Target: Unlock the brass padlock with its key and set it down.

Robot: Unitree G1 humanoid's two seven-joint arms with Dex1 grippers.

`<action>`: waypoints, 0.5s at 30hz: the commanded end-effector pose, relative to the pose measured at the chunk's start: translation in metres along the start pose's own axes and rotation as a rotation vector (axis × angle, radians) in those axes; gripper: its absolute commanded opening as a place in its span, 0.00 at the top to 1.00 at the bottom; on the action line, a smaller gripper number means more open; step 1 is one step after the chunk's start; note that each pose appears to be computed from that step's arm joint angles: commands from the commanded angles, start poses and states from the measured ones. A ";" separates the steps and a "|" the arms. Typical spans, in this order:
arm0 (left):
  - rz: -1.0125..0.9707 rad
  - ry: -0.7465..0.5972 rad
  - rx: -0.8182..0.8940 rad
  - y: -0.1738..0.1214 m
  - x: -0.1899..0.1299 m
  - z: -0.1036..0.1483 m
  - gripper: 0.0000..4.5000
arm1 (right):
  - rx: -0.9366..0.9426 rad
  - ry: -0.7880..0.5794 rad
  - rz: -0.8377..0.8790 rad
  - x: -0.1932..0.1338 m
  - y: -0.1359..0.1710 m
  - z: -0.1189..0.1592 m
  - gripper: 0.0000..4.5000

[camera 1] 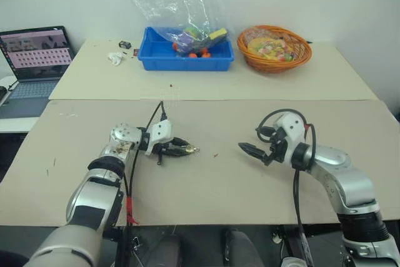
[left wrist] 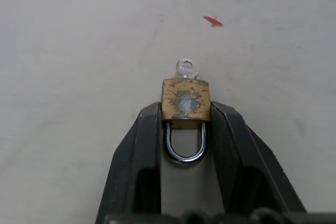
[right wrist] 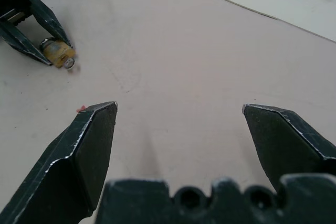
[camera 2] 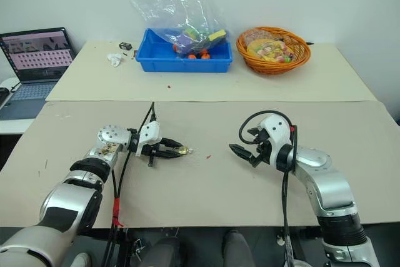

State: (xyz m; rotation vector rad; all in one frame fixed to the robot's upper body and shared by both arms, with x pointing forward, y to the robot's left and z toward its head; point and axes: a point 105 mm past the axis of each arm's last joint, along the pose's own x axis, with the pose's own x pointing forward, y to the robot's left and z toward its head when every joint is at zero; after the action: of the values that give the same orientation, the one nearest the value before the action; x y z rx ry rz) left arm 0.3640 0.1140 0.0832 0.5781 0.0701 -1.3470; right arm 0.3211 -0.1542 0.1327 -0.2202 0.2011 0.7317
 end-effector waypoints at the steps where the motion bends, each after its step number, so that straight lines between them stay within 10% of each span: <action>1: 0.231 -0.106 0.300 0.009 -0.007 0.040 0.82 | -0.033 -0.066 0.040 0.002 0.011 0.022 0.00; 9: 0.370 -0.111 0.762 -0.045 -0.025 0.087 0.82 | 0.121 -0.074 0.271 0.016 0.035 0.045 0.00; 15: 0.394 -0.080 0.800 -0.052 -0.025 0.090 0.82 | 0.211 -0.014 0.410 0.018 0.039 0.053 0.00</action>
State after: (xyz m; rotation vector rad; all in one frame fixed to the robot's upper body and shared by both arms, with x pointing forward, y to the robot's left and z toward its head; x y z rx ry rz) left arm 0.2884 0.0968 0.1396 1.1305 -0.5866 -1.0043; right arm 0.3158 -0.1007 0.1663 0.0093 0.3061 1.0680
